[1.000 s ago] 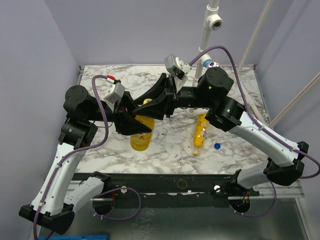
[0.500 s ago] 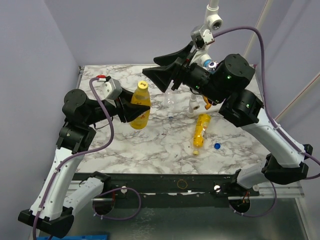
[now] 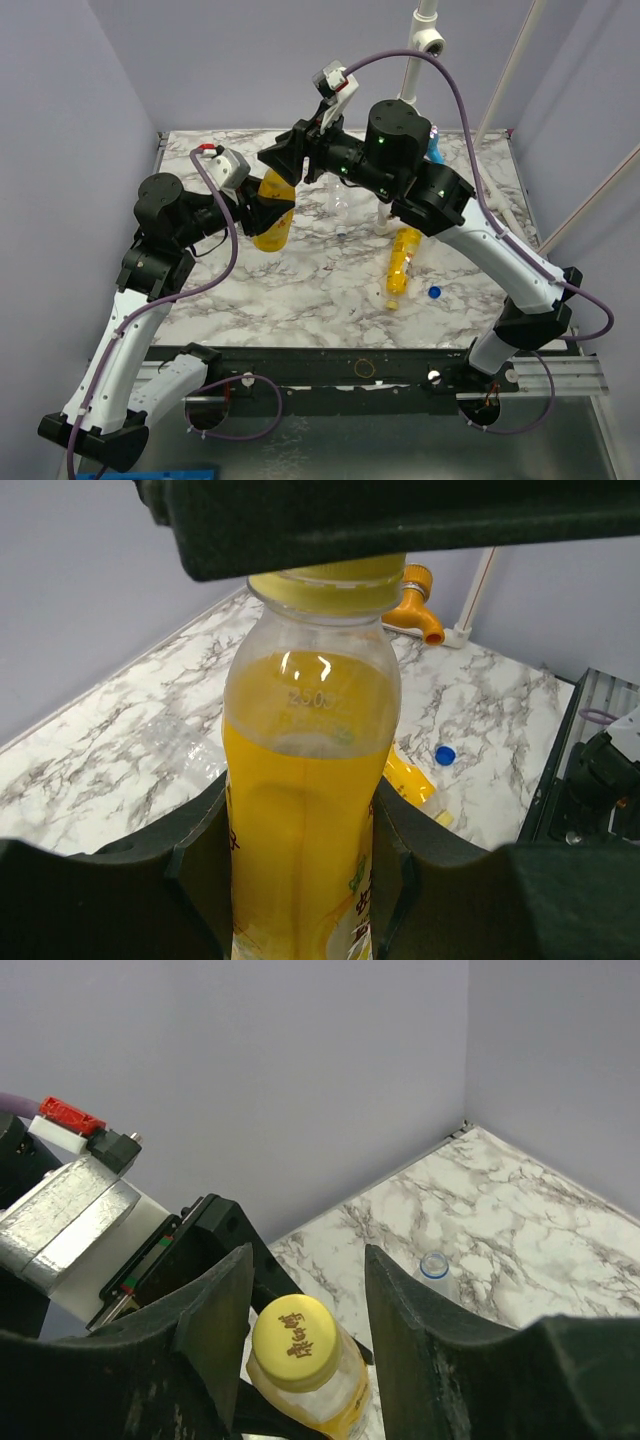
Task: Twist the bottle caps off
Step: Unscrew the bottle cap from the plastic bottle.
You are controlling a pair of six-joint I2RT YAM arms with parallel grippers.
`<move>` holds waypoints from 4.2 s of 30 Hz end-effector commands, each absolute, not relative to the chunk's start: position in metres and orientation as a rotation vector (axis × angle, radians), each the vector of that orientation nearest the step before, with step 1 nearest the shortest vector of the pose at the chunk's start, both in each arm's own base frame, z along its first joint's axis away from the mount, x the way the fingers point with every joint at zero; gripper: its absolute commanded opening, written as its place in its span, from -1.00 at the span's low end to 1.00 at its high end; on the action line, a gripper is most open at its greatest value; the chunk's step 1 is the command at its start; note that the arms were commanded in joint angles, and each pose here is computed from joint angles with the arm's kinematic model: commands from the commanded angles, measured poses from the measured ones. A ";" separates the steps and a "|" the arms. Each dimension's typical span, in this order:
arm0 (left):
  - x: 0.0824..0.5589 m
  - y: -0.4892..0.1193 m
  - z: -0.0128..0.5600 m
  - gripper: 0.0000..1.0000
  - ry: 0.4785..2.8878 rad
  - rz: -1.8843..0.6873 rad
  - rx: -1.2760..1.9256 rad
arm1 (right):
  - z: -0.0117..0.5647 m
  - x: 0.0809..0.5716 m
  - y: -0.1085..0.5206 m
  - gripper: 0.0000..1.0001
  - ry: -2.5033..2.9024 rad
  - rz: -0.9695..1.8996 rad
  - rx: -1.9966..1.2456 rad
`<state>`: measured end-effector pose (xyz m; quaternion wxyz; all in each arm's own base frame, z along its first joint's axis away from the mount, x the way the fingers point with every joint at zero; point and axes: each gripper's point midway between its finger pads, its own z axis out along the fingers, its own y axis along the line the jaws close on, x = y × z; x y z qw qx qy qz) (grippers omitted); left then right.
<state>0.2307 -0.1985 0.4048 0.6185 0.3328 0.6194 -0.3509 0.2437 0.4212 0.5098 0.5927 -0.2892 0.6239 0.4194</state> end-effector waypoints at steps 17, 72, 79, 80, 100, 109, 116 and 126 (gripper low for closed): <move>0.230 -0.193 0.419 -1.00 1.411 -0.785 0.724 | 0.503 0.235 0.436 -0.36 1.435 1.055 -0.718; 0.224 -0.201 0.425 -1.00 1.378 -0.844 0.716 | 0.543 0.232 0.391 0.32 1.335 0.967 -0.627; 0.231 -0.197 0.422 -1.00 1.391 -0.800 0.694 | 0.531 0.247 0.407 0.20 1.406 0.934 -0.621; 0.231 -0.196 0.421 -1.00 1.394 -0.794 0.689 | 0.527 0.248 0.410 0.20 1.414 0.939 -0.629; 0.233 -0.194 0.419 -1.00 1.413 -0.789 0.669 | 0.510 0.236 0.433 0.16 1.422 1.063 -0.689; 0.228 -0.196 0.419 -1.00 1.405 -0.807 0.684 | 0.517 0.234 0.434 -0.48 1.394 1.074 -0.695; 0.204 -0.209 0.414 -1.00 1.400 -0.952 0.771 | 0.539 0.215 0.428 -0.99 1.260 1.114 -0.767; 0.103 -0.226 0.431 -1.00 1.338 -1.511 1.108 | 0.546 0.064 0.391 -0.99 0.731 1.549 -1.404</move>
